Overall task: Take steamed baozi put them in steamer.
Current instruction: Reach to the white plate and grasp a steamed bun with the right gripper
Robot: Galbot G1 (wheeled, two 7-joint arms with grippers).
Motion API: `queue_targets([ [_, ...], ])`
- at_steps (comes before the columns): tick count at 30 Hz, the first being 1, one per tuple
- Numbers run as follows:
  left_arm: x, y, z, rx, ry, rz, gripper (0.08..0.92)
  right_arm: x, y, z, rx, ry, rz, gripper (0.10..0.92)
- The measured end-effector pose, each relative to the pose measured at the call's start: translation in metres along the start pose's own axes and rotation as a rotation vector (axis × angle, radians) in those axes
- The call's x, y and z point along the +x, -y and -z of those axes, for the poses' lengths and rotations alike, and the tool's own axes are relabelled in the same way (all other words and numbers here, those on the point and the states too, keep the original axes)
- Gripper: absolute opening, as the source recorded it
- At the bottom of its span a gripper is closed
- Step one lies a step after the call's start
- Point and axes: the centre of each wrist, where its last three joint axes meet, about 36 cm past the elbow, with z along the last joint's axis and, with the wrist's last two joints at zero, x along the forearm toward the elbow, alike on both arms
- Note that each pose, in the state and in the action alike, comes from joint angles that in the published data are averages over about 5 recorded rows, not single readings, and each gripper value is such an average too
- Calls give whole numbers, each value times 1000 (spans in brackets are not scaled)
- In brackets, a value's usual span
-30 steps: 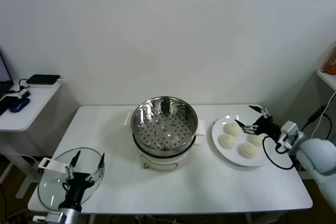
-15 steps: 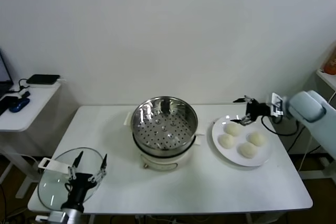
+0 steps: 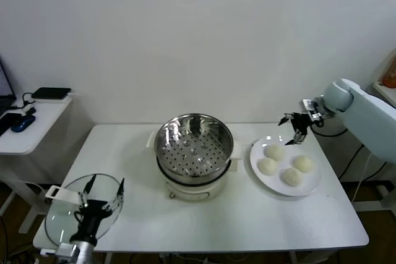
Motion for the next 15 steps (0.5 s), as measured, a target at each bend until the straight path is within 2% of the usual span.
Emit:
queue_targets([
  [15,-1,-3,5,-11,-4,0,823,-59,-3,4,35,-43,31,823],
])
